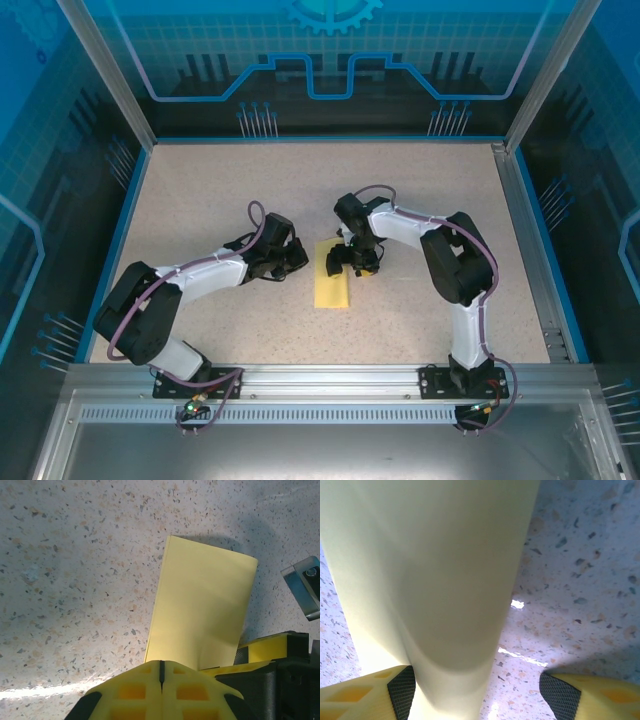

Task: Fold a paper plane with a square sheet of paper (pick it up from the middle)
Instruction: Hold the square sheet of paper at the center of the table.

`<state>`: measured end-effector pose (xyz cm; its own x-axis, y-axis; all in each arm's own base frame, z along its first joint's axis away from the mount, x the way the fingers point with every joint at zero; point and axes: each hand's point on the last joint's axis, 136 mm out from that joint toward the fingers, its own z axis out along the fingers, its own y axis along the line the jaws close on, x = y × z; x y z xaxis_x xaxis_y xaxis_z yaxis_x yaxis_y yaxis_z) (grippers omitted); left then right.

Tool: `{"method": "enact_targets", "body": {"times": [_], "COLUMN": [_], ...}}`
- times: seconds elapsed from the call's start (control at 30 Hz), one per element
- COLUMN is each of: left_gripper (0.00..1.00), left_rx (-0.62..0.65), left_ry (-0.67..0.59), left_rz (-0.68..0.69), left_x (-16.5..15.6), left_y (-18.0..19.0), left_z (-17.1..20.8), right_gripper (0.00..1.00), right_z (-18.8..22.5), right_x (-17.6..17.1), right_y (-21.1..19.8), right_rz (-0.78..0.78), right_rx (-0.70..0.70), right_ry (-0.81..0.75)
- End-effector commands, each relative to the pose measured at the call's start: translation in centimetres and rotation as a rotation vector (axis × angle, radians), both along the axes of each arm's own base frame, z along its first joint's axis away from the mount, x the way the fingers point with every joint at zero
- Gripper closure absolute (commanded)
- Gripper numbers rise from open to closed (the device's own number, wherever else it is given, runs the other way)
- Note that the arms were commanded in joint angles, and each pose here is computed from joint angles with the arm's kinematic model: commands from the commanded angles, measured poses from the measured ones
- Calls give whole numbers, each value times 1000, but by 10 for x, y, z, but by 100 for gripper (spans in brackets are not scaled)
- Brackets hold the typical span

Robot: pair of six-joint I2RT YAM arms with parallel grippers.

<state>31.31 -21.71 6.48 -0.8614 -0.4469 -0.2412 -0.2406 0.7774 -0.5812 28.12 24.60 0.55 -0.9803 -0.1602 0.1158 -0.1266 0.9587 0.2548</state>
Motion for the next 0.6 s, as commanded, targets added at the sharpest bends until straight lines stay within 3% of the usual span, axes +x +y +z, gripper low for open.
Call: {"method": "enact_targets", "body": {"times": [0.0,0.57], "left_gripper": [100,100], "left_rx": [-15,-162], "left_ry": [3,81], "left_rz": [-31,-108], "left_x": [-1,1], "left_y": [-8,-43], "left_z": [0,-12], "right_gripper": [24,25], "right_z": [-74,-78], "right_x": [-28,-30], "right_y": [-53,-55], "right_rz": [42,33], "right_rx": [-258,-271], "right_ry": [100,107]}}
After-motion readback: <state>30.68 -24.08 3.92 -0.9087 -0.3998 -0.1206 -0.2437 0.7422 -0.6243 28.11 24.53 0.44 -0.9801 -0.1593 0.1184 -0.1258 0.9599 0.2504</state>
